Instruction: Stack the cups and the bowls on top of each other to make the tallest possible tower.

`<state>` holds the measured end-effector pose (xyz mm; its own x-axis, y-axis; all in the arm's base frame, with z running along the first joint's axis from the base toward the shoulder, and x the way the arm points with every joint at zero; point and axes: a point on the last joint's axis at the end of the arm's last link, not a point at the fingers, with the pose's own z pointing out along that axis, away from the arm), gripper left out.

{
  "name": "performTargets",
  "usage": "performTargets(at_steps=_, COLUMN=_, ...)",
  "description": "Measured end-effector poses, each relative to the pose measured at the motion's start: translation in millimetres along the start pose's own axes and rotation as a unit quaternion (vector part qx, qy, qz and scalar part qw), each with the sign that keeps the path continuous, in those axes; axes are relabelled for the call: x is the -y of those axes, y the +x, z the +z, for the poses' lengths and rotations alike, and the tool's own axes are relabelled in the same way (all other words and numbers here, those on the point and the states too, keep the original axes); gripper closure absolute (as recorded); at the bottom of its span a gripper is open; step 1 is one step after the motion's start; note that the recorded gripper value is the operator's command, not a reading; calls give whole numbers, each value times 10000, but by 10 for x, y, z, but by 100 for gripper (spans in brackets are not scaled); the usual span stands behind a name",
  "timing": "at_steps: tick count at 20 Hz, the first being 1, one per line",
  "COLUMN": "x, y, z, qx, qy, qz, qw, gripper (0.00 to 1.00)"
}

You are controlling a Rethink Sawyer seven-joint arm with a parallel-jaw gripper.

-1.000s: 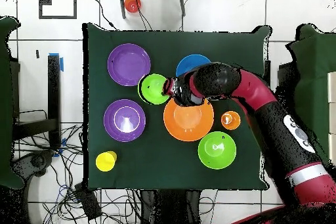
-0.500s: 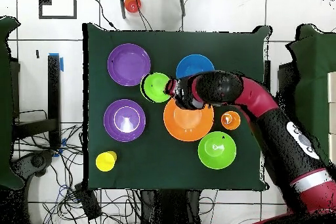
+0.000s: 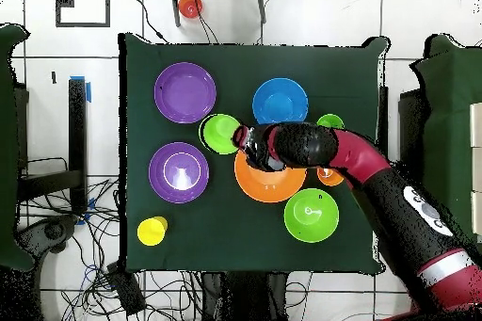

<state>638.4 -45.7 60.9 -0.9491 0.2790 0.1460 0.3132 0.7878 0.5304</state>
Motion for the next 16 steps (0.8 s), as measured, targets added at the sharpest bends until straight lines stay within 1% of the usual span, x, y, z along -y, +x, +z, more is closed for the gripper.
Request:
performTargets(at_steps=5, x=-3, y=133, z=65, qx=-88, qy=26, qz=-79, qw=9999, gripper=100)
performTargets(at_steps=7, x=-1, y=209, z=104, qx=-153, qy=50, qz=-131, qw=9998, gripper=100)
performTargets(at_steps=9, x=3, y=243, z=128, qx=-169, qy=59, qz=-156, qw=9997, gripper=100)
performTargets(at_steps=11, x=7, y=258, z=141, qx=-167, qy=65, qz=-174, qw=9997, gripper=100)
performTargets(at_steps=16, x=9, y=286, z=183, qx=-47, qy=78, qz=-244, qw=9997, gripper=100)
